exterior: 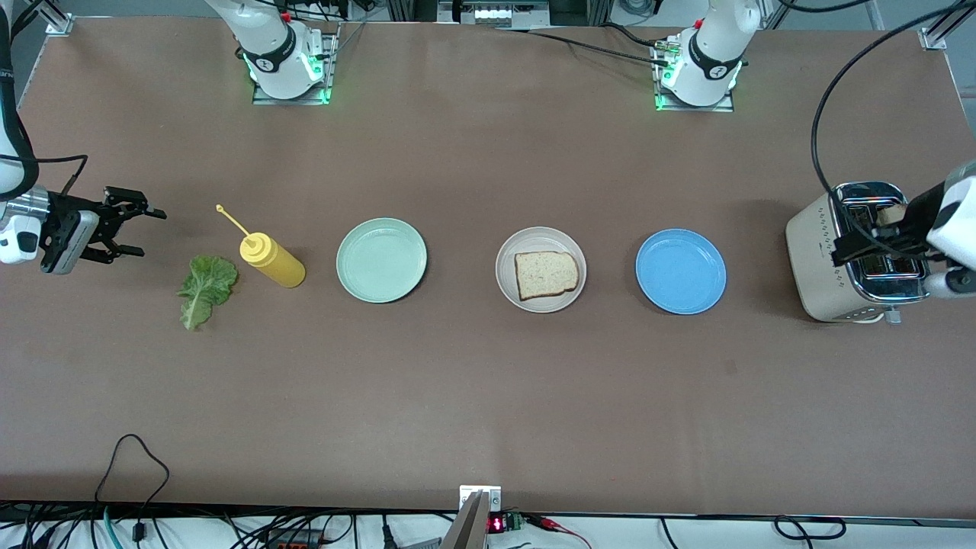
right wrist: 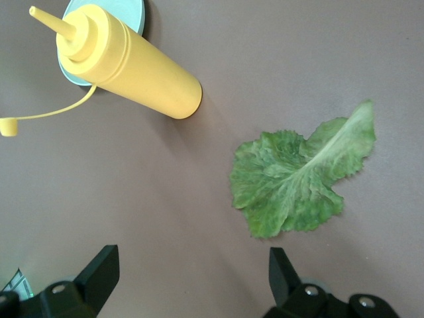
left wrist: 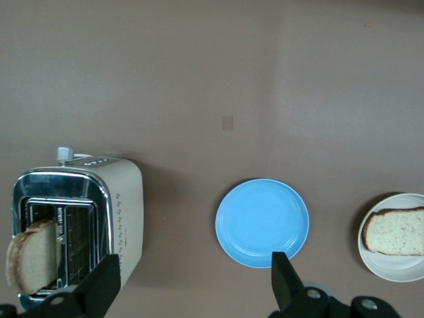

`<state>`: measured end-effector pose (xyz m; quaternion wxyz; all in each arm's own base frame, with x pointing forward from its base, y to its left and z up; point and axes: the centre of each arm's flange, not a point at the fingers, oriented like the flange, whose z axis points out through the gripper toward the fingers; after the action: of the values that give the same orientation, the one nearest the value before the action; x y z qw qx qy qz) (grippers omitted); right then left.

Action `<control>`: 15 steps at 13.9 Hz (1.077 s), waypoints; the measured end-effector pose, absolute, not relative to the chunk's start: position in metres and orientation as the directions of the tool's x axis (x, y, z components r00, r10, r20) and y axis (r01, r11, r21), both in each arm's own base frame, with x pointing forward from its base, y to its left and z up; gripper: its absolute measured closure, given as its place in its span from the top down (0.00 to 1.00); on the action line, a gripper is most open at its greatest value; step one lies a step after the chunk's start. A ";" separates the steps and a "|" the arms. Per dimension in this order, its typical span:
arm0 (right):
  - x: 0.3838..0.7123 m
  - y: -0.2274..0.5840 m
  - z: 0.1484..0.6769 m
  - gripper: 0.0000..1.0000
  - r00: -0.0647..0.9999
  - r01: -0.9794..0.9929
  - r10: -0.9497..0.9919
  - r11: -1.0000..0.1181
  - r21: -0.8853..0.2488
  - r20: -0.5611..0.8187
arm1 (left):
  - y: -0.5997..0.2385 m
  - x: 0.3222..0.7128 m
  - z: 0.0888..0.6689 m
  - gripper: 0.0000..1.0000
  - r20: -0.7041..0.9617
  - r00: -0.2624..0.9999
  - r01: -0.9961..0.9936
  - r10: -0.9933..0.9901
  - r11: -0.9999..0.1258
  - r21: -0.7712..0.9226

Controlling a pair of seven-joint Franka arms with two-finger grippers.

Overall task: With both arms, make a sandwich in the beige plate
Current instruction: 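Withdraw the left gripper to the toaster while the right gripper approaches bottle, then grasp the yellow squeeze bottle with the right gripper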

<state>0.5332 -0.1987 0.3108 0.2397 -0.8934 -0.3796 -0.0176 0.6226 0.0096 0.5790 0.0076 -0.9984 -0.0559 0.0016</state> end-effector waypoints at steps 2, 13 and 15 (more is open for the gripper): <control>0.531 -0.200 0.306 1.00 0.700 0.697 0.680 -0.582 -0.420 0.219 | 0.011 0.616 0.573 1.00 0.019 0.996 0.091 0.091 -0.996 -0.014; 0.500 -0.205 0.211 1.00 0.483 0.874 0.630 -0.313 -0.371 0.607 | 0.020 0.608 0.561 1.00 0.011 0.996 0.084 0.084 -0.996 -0.017; 0.504 -0.193 0.194 1.00 0.435 0.900 0.595 -0.280 -0.333 0.676 | 0.026 0.608 0.562 1.00 0.014 0.996 0.091 0.091 -0.996 -0.018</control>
<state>0.5039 -0.1929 0.1944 0.3527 -0.7701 -0.4854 -0.2165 0.6079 0.0260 0.5616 0.0093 -0.9989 -0.0454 -0.0064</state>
